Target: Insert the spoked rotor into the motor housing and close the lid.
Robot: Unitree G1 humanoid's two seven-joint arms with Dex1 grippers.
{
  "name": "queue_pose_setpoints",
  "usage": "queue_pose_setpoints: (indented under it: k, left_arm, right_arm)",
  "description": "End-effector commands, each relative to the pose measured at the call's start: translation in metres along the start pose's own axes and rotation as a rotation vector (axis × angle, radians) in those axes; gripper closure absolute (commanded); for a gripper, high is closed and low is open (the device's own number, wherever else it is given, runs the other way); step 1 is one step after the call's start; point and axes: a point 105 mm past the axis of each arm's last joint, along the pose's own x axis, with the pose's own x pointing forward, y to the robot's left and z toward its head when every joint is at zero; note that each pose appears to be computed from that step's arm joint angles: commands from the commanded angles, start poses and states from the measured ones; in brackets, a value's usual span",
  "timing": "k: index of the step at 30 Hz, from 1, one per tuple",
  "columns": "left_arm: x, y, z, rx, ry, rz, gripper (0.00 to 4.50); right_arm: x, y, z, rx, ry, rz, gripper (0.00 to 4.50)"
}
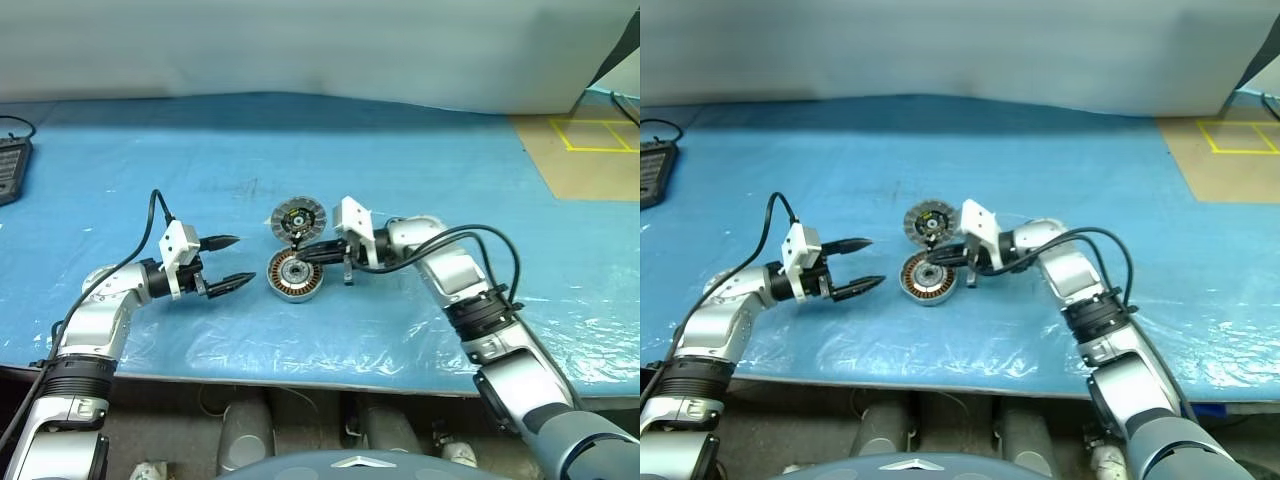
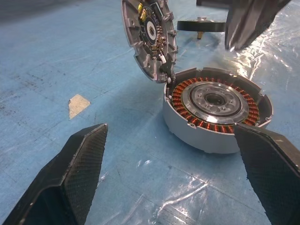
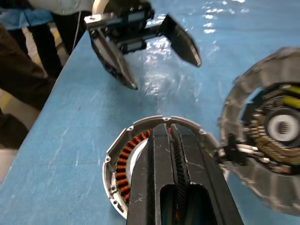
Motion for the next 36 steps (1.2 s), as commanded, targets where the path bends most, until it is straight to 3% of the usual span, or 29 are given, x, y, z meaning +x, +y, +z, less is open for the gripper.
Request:
queue_pose_setpoints:
  k: [1,6,10,11,18,21,24,36]
  left_arm:
    - [-0.002,0.003,0.010,0.036,-0.028,0.005,0.00]
    - [-0.002,0.002,0.010,0.039,-0.035,0.000,0.00]
    - [0.001,0.003,0.010,0.038,-0.035,-0.004,0.00]
    - [0.002,0.003,0.010,0.038,-0.035,-0.006,0.00]
    - [0.005,0.002,0.012,0.037,-0.037,-0.009,0.00]
    - [0.005,0.002,0.013,0.040,-0.034,-0.007,0.00]
    - [0.005,0.002,0.014,0.043,-0.032,-0.004,0.00]
    - [0.007,0.002,0.015,0.047,-0.028,0.007,0.00]
  right_arm:
    - [-0.034,-0.018,-0.002,0.003,0.021,-0.133,4.45]
    - [-0.110,-0.058,-0.024,-0.017,0.211,-0.412,4.45]
    - [-0.149,-0.070,-0.033,-0.045,0.325,-0.521,3.59]
    - [-0.152,-0.070,-0.036,-0.043,0.342,-0.525,3.27]
    - [-0.158,-0.066,-0.040,0.003,0.330,-0.512,3.27]
    - [-0.162,-0.067,-0.045,0.002,0.355,-0.527,2.70]
    - [-0.163,-0.066,-0.049,0.003,0.370,-0.524,1.75]
    - [-0.168,-0.056,-0.065,0.053,0.407,-0.490,1.75]
